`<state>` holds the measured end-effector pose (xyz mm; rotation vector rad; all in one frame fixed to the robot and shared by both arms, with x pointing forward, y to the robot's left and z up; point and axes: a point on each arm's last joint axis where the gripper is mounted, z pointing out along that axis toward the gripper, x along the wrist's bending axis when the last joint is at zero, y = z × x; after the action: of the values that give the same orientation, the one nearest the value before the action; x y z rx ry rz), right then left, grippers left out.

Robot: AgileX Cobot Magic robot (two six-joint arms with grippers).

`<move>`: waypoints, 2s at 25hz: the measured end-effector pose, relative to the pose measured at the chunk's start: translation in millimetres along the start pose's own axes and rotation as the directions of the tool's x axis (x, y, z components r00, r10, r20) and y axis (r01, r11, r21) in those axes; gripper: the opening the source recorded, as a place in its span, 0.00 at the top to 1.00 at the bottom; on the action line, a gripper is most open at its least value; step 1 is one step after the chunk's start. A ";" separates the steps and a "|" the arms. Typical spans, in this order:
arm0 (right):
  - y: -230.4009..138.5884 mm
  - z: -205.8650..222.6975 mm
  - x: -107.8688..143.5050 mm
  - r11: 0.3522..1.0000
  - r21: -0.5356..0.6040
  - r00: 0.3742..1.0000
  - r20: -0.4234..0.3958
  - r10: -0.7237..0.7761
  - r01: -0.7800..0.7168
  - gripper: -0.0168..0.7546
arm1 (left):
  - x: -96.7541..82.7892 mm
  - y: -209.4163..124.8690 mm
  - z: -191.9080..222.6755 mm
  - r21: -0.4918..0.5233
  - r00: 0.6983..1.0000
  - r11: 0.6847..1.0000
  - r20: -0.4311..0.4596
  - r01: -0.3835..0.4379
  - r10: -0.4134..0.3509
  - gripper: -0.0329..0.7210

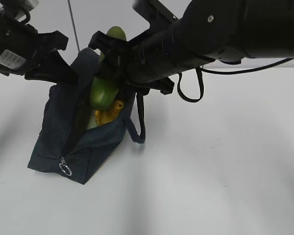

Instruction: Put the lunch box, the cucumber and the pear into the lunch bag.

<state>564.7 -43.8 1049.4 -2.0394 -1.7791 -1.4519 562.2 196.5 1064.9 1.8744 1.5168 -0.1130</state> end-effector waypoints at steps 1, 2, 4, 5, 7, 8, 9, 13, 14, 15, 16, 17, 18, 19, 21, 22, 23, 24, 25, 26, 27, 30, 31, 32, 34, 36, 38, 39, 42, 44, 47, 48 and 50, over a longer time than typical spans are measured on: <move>-0.4 1.0 -0.6 1.000 0.002 1.000 0.002 0.003 -0.003 0.49 | -0.5 0.4 0.0 -0.004 1.000 1.000 0.006 0.006 -0.006 0.96; -1.8 2.6 -0.8 1.000 0.007 1.000 0.002 0.003 -0.003 0.49 | -1.0 0.7 0.0 -0.007 1.000 1.000 0.011 0.011 -0.011 0.96; -4.2 3.6 0.7 1.000 0.013 1.000 -0.001 -0.001 0.001 0.49 | -1.2 1.0 0.0 -0.011 1.000 1.000 0.014 0.014 -0.014 0.96; -5.4 3.7 1.9 1.000 0.015 1.000 -0.005 -0.008 0.008 0.49 | -1.3 1.1 0.0 -0.012 1.000 1.000 0.014 0.014 -0.014 0.96; -9.8 4.7 5.3 1.000 0.025 1.000 -0.012 -0.015 0.015 0.49 | -1.3 1.2 0.0 -0.013 1.000 1.000 0.014 0.014 -0.014 0.96; -10.3 5.5 5.1 1.000 0.027 1.000 -0.012 -0.014 0.014 0.49 | -1.3 1.2 0.0 -0.013 1.000 1.000 0.014 0.014 -0.014 0.96; -12.1 6.4 5.8 0.999 0.032 1.000 -0.014 -0.020 0.020 0.49 | -1.2 1.2 0.0 -0.014 1.000 1.000 0.014 0.014 -0.014 0.96; -17.3 13.1 2.3 0.998 0.064 1.000 -0.002 -0.004 0.004 0.44 | -1.2 1.4 0.0 -0.015 1.000 1.000 0.013 0.014 -0.014 0.96; -17.7 13.8 1.9 0.998 0.066 1.000 -0.001 -0.002 0.002 0.44 | -1.2 1.4 0.0 -0.015 1.000 1.000 0.013 0.014 -0.014 0.96; -17.9 14.2 1.6 0.998 0.067 1.000 0.000 -0.003 0.003 0.41 | -1.2 1.4 0.0 -0.015 1.000 1.000 0.013 0.014 -0.014 0.96; -18.1 14.5 1.5 0.998 0.068 1.000 -0.001 -0.005 0.005 0.39 | -1.2 1.4 0.0 -0.015 1.000 1.000 0.013 0.014 -0.014 0.96; -18.2 14.5 1.5 0.998 0.070 1.000 -0.001 -0.010 0.010 0.37 | -1.2 1.4 0.0 -0.016 1.000 1.000 0.014 0.015 -0.015 0.96; -18.4 14.5 1.4 0.997 0.072 1.000 -0.001 -0.013 0.013 0.35 | -1.2 1.4 0.0 -0.016 1.000 1.000 0.014 0.015 -0.015 0.96; -18.6 14.5 1.4 0.997 0.074 1.000 -0.001 -0.012 0.012 0.34 | -1.2 1.4 0.0 -0.016 1.000 1.000 0.014 0.015 -0.015 0.96; -19.2 14.4 1.4 0.997 0.081 1.000 0.000 -0.009 0.008 0.31 | -1.4 1.5 0.0 -0.016 1.000 1.000 0.015 0.016 -0.016 0.96; -19.6 14.4 1.3 0.996 0.086 1.000 0.001 -0.010 0.009 0.31 | -1.4 1.5 0.0 -0.017 1.000 1.000 0.016 0.017 -0.017 0.96; -20.5 14.3 1.0 0.995 0.095 1.000 0.003 -0.017 0.016 0.30 | -1.5 1.5 0.0 -0.017 1.000 1.000 0.017 0.018 -0.018 0.96; -20.7 14.3 1.0 0.995 0.097 1.000 0.003 -0.023 0.023 0.30 | -1.5 1.4 0.0 -0.016 1.000 1.000 0.016 0.017 -0.017 0.96; -20.8 14.3 0.9 0.995 0.099 1.000 0.003 -0.026 0.026 0.30 | -1.3 1.4 0.0 -0.015 1.000 1.000 0.015 0.016 -0.015 0.96; -21.4 14.3 1.2 0.993 0.102 0.998 0.000 -0.061 0.061 0.29 | -1.3 1.4 0.0 -0.016 1.000 1.000 0.014 0.016 -0.015 0.96; -20.8 12.8 2.2 0.991 0.098 0.996 -0.006 -0.090 0.090 0.29 | -1.3 1.4 0.0 -0.016 1.000 1.000 0.014 0.016 -0.015 0.96; -15.5 0.5 10.0 0.979 0.070 0.981 -0.036 -0.192 0.194 0.29 | -1.1 1.4 0.0 -0.015 1.000 1.000 0.012 0.014 -0.013 0.96; -13.5 -4.3 12.7 0.972 0.057 0.974 -0.042 -0.224 0.226 0.29 | -0.9 1.3 0.0 -0.014 1.000 1.000 0.011 0.012 -0.012 0.96; -11.2 -9.8 15.4 0.963 0.042 0.963 -0.046 -0.265 0.267 0.29 | -0.8 1.3 0.0 -0.014 1.000 1.000 0.009 0.011 -0.011 0.96; -8.2 -18.7 18.7 0.941 0.026 0.941 -0.042 -0.337 0.338 0.29 | -0.5 1.1 0.0 -0.012 1.000 1.000 0.005 0.008 -0.008 0.96; -6.9 -26.1 20.1 0.913 0.030 0.914 -0.030 -0.405 0.406 0.29 | 0.6 1.1 0.0 -0.012 1.000 1.000 -0.006 -0.001 0.001 0.96; -6.2 -33.7 19.8 0.871 0.047 0.872 -0.008 -0.489 0.489 0.29 | 1.6 1.1 0.0 -0.012 1.000 1.000 -0.018 -0.010 0.010 0.96; -6.0 -38.2 19.3 0.847 0.062 0.848 0.006 -0.529 0.528 0.29 | 1.9 1.3 -0.1 -0.014 1.000 1.000 -0.021 -0.013 0.012 0.96; -7.3 -52.0 15.9 0.769 0.140 0.773 0.041 -0.634 0.623 0.35 | 2.8 2.9 -0.1 -0.031 0.999 0.999 -0.031 -0.015 0.014 0.96; -11.1 -57.7 12.4 0.726 0.213 0.736 0.041 -0.676 0.654 0.42 | 3.4 4.3 -0.2 -0.047 0.999 0.999 -0.038 -0.016 0.015 0.96; -18.1 -61.9 6.7 0.661 0.319 0.693 0.018 -0.721 0.679 0.53 | 5.1 5.3 -0.3 -0.056 0.998 0.998 -0.058 -0.031 0.027 0.96; -19.8 -62.7 5.3 0.646 0.343 0.686 0.010 -0.728 0.681 0.56 | 5.9 5.3 -0.4 -0.055 0.997 0.998 -0.066 -0.038 0.034 0.96; -20.8 -63.0 5.1 0.639 0.353 0.682 0.005 -0.732 0.683 0.58 | 7.0 5.1 -0.5 -0.052 0.996 0.997 -0.079 -0.049 0.045 0.96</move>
<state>510.5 -70.6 1077.1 -1.3355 -2.8717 -0.9873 568.7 202.2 1064.3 1.8897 1.5113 0.0228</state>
